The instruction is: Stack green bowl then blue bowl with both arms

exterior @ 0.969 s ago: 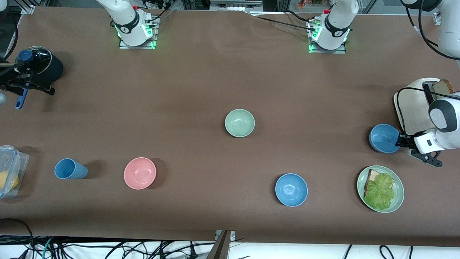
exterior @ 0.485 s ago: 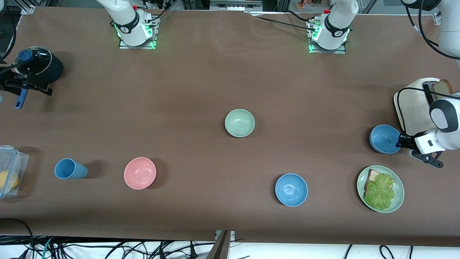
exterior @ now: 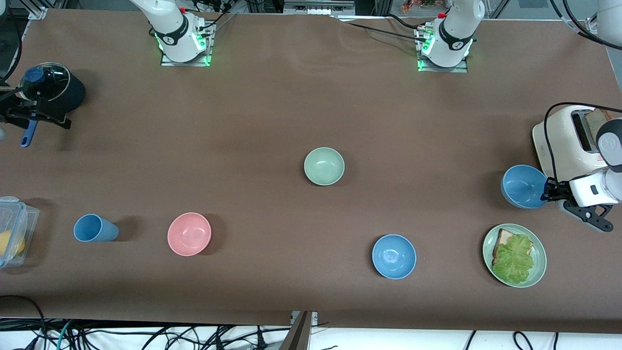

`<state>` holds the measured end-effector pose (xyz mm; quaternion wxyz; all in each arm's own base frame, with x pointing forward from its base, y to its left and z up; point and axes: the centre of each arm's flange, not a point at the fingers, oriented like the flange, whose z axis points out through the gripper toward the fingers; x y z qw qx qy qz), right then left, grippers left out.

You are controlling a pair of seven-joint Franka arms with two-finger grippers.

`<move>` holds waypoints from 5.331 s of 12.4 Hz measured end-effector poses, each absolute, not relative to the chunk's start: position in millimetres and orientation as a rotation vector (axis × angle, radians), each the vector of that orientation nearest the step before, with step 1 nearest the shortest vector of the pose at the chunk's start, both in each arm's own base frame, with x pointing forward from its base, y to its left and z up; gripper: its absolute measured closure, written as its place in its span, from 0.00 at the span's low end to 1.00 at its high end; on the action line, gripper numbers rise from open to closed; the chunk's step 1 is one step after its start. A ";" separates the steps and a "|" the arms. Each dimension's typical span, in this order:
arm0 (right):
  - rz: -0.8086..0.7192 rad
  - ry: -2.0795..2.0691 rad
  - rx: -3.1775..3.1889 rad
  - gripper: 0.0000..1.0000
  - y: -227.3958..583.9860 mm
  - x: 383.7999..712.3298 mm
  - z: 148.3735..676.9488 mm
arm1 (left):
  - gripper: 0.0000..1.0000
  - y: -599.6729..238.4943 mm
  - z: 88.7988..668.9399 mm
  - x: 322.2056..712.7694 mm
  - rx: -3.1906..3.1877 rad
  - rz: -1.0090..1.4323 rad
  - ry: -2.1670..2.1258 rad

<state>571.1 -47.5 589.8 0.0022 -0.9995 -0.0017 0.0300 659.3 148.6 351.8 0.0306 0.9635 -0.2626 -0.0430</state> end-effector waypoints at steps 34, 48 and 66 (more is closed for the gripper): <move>0.093 -0.008 -3.136 0.00 -46.5 571.3 589.7 | 0.96 -416.9 251.8 554.1 3.062 -0.243 -0.267; 0.094 -0.007 -3.136 0.00 -46.8 571.3 589.6 | 0.00 -336.6 383.3 589.6 3.147 -0.250 -0.067; 0.094 -0.007 -3.136 0.00 -46.9 571.3 589.6 | 0.00 -37.6 572.5 560.0 3.115 -0.107 0.077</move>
